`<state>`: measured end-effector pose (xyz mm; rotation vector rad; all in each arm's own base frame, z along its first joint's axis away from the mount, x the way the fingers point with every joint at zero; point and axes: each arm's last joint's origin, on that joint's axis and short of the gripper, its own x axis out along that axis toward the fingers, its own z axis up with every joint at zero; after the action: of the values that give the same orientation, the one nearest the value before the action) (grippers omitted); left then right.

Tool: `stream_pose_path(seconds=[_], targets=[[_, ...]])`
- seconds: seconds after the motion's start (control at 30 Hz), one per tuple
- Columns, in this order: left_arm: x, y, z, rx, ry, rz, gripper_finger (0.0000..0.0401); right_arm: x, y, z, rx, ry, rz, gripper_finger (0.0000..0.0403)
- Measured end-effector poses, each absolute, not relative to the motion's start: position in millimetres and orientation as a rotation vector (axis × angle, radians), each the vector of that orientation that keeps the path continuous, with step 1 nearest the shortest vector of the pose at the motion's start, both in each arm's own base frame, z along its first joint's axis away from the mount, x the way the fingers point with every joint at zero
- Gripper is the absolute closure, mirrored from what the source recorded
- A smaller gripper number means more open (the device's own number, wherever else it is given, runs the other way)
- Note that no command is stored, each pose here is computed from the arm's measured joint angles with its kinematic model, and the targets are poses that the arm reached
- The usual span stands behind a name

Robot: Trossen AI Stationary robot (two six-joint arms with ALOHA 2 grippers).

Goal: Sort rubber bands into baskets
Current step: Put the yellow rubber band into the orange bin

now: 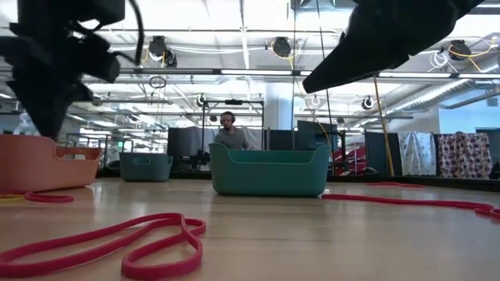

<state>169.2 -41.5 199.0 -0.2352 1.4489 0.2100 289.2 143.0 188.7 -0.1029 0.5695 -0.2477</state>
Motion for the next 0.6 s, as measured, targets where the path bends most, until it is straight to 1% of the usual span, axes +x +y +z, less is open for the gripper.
stream_pose_path(seconds=[0.17, 0.27, 0.47, 0.6], targets=[[181, -44, 201, -0.208, 1.335, 0.121, 0.0397, 291, 144, 191, -0.113, 0.549, -0.237, 0.0238], [183, -45, 202, -0.21, 1.318, 0.108, 0.0396, 291, 144, 191, -0.12, 0.544, -0.231, 0.0238], [178, -45, 200, -0.298, 1.377, 0.151, 0.0395, 291, 144, 191, -0.122, 0.545, -0.228, 0.0238], [168, -43, 199, -0.336, 1.469, 0.241, 0.0395, 291, 144, 191, -0.124, 0.546, -0.228, 0.0238]])
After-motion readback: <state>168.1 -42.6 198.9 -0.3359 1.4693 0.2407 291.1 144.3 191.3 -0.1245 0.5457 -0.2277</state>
